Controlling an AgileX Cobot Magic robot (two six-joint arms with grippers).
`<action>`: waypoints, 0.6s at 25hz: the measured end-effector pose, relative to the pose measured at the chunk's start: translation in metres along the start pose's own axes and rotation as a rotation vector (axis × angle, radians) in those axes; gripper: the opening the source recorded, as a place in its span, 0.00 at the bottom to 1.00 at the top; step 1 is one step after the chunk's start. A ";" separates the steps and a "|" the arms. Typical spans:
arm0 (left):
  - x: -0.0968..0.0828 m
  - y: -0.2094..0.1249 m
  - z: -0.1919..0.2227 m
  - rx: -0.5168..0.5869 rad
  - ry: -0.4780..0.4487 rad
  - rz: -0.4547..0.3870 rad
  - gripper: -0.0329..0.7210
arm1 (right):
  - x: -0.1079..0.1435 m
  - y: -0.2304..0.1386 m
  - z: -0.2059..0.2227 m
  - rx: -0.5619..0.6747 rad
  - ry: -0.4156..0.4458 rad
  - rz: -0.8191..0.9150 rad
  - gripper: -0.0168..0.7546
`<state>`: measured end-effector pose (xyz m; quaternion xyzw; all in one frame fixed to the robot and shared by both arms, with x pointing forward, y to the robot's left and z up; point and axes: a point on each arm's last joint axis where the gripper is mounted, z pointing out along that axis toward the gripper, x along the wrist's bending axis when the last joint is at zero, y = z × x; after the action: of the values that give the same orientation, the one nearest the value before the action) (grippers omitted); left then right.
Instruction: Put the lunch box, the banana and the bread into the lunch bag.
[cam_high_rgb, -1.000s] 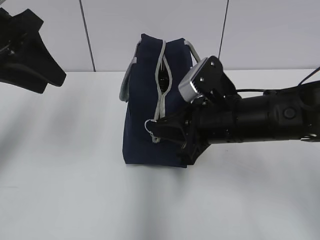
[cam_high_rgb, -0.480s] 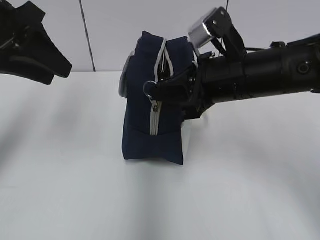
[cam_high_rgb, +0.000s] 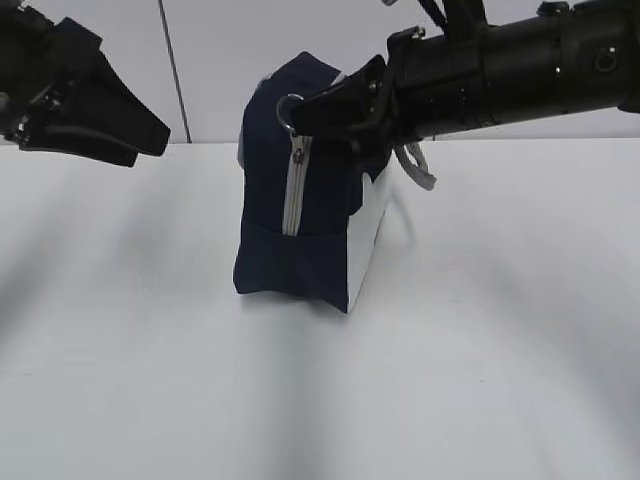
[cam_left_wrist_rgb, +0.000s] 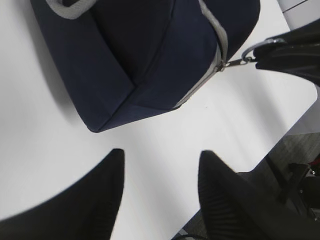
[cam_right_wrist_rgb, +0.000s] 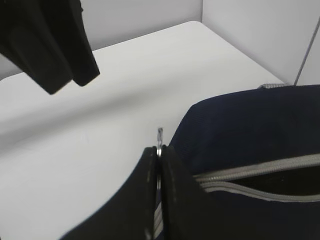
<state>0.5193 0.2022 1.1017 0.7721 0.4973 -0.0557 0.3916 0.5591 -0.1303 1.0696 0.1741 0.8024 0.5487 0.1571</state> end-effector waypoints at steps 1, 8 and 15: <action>0.001 -0.001 0.002 -0.012 -0.004 0.011 0.51 | -0.001 0.002 0.000 -0.002 -0.011 0.010 0.00; 0.003 -0.006 0.014 -0.101 -0.063 0.121 0.51 | -0.003 0.005 -0.001 -0.010 -0.015 0.065 0.00; 0.004 -0.004 0.020 -0.131 -0.107 0.159 0.51 | -0.006 0.003 -0.001 0.007 -0.051 0.095 0.00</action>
<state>0.5246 0.1926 1.0835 0.7777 0.4157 -0.0331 0.4704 0.5649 -0.1327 1.0728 0.2264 0.7909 0.5480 0.1509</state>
